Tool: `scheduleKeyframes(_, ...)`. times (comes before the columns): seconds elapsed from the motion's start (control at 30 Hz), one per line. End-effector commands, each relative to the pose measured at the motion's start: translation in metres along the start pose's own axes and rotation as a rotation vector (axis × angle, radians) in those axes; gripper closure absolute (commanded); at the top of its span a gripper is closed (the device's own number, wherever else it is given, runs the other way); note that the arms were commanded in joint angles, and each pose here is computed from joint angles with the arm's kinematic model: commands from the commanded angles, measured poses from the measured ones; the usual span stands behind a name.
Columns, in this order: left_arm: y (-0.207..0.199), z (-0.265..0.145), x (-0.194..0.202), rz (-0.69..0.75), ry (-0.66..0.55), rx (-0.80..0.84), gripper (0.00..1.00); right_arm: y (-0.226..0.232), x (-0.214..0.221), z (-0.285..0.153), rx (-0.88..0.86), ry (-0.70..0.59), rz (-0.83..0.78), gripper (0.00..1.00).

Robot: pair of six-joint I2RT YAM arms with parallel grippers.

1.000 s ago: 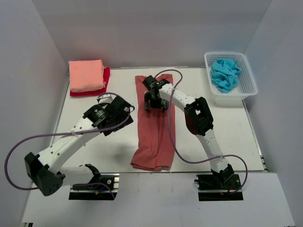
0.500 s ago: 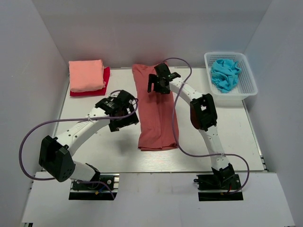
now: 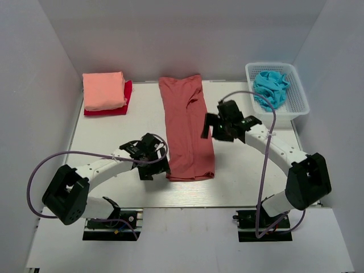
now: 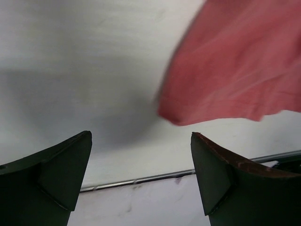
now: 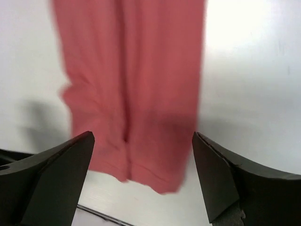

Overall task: Fold and stack the t-shirts
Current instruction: Grab the bottom of the folded rectangular tshirt with both arms

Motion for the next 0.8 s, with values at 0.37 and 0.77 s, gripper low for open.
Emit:
scheduleKeyframes(0.37,-0.03,0.029,-0.001,0.116,-0.062,0.177,0.35,-0.071,0.111,0.013,0.175,0.429,0.126,0.15)
scheduleKeyframes(0.77,-0.045,0.044,0.011,0.169,0.041,0.023,0.78,-0.075,0.134,0.017,0.089,0.554,0.167,0.71)
Point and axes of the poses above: each gripper's point midway between its finger pads, its own z axis out along the fingers, its own y axis along the line the jaws close on, x = y × z, the point moved 10 cm from there along -z, back along the fingers, and after that the axes turned 5 degrees about z, right-handed, at the moved point
